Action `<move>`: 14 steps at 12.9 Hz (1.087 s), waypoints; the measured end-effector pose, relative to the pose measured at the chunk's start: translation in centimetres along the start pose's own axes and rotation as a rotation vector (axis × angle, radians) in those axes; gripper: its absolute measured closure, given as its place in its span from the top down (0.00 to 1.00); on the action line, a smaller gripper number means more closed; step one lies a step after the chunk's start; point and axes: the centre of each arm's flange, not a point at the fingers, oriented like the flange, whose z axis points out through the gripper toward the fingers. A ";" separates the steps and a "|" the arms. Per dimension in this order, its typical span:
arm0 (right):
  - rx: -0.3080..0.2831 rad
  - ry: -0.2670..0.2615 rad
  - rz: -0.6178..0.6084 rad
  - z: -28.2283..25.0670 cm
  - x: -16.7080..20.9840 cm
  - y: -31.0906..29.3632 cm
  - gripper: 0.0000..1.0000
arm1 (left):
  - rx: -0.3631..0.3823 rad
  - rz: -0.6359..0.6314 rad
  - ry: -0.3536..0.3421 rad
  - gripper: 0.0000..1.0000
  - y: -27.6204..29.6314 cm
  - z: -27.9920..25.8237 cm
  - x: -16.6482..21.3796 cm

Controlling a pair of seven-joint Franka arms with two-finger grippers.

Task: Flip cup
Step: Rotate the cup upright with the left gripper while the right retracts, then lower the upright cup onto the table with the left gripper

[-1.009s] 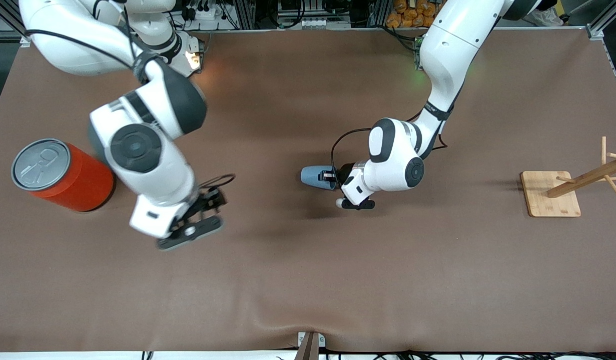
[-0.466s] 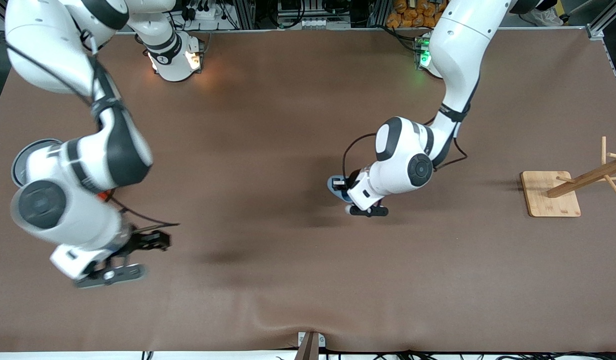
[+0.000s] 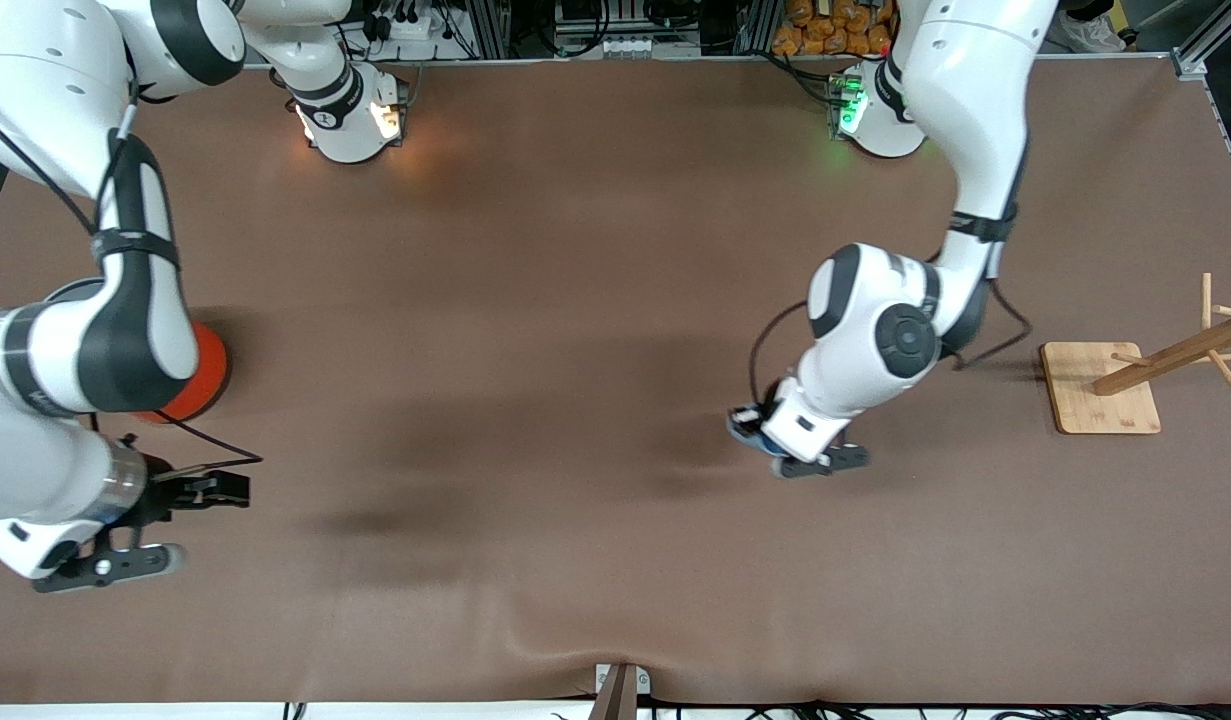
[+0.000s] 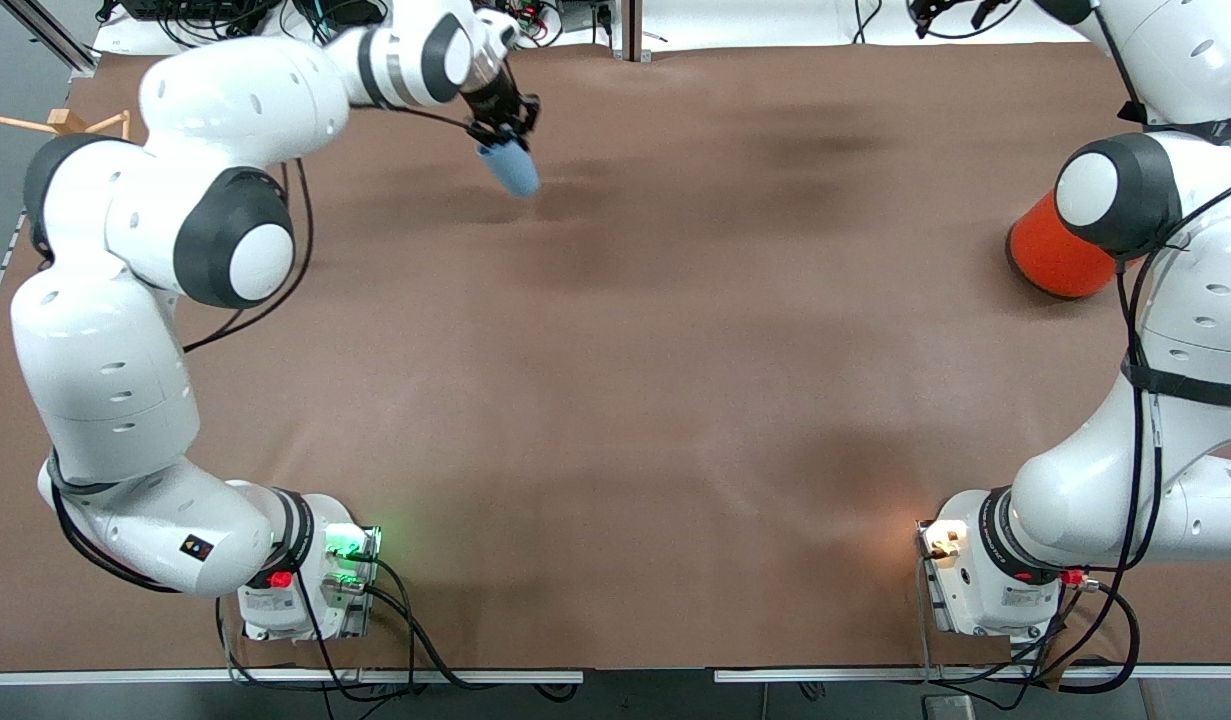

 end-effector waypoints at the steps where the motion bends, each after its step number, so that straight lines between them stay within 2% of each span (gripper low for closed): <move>1: 0.040 -0.013 0.041 -0.4 -0.6 1.8 1.00 | 0.037 -0.014 0.034 0.10 -0.5 -1.0 0.6; 2: 0.062 -0.022 0.078 -0.9 -1.2 3.5 1.00 | 0.086 -0.021 0.066 0.10 -0.8 -1.5 0.7; 5: 0.064 -0.035 0.143 -3.1 -3.4 6.0 1.00 | 0.258 -0.035 0.171 0.10 -2.0 -1.1 1.4; 8: 0.068 -0.052 0.237 -5.8 -6.4 6.2 1.00 | 0.344 -0.048 0.189 0.10 -5.8 0.6 3.5; 11: 0.084 -0.064 0.371 -9.6 -10.8 5.3 1.00 | 0.381 -0.055 0.228 0.10 -9.6 2.4 5.7; 14: 0.087 -0.065 0.396 -12.3 -14.6 3.8 1.00 | 0.372 -0.057 0.262 0.10 -11.7 4.0 7.1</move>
